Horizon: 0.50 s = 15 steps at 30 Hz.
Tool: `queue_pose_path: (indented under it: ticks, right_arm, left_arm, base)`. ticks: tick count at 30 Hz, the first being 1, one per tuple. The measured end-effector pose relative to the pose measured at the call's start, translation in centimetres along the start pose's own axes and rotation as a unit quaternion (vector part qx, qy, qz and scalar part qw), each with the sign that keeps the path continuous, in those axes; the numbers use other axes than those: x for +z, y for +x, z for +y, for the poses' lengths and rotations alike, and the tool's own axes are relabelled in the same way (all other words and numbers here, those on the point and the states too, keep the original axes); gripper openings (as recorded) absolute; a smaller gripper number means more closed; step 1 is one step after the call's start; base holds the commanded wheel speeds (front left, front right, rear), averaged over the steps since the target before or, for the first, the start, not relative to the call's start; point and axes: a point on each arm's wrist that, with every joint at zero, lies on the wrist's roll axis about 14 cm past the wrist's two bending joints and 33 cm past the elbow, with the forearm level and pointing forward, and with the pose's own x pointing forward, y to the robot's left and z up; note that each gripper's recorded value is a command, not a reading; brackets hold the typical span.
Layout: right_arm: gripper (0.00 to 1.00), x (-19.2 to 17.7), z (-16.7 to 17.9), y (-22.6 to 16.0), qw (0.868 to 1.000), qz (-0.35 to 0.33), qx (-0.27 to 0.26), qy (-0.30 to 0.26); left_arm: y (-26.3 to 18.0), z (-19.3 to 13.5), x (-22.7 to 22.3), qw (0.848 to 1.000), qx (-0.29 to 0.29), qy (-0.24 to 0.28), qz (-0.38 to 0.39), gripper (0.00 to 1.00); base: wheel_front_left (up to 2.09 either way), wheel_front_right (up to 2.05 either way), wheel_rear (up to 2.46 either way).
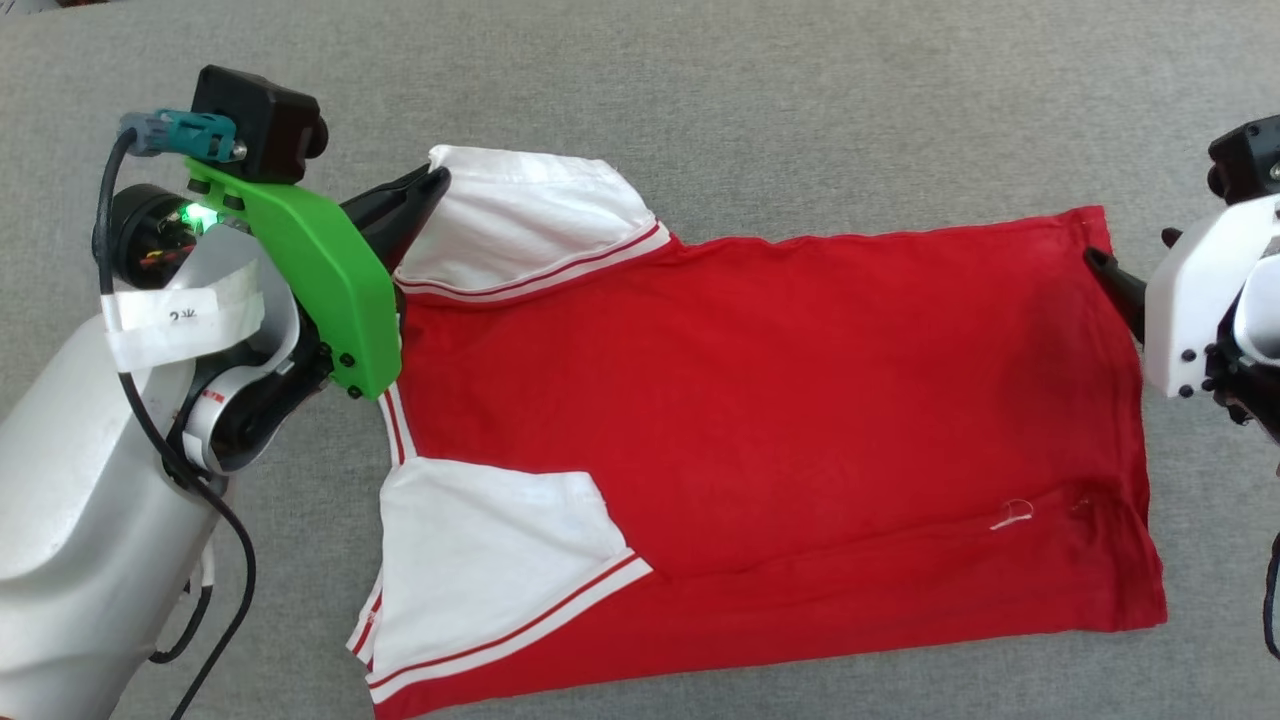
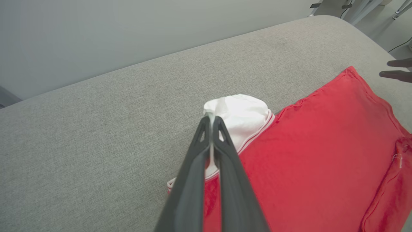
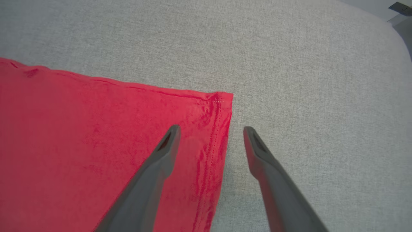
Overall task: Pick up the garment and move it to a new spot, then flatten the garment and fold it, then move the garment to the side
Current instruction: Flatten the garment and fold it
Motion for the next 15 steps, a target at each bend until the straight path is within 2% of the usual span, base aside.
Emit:
queue_pose_path:
  ticks: [8,15]
  right_arm:
    - [1.00,-1.1,-1.1,3.9,0.998,0.057,-0.018,-0.009]
    - [1.00,-2.6,-0.2,6.9,0.996,0.084,-0.009,-0.015]
  left_arm:
    - [-0.1,0.3,-1.1,1.000,0.005,0.000,-0.005,0.00]
    - [0.0,0.9,-2.6,1.000,0.010,-0.010,0.007,0.00]
  base:
    - [0.00,0.00,0.00]
    - [0.00,0.00,0.00]
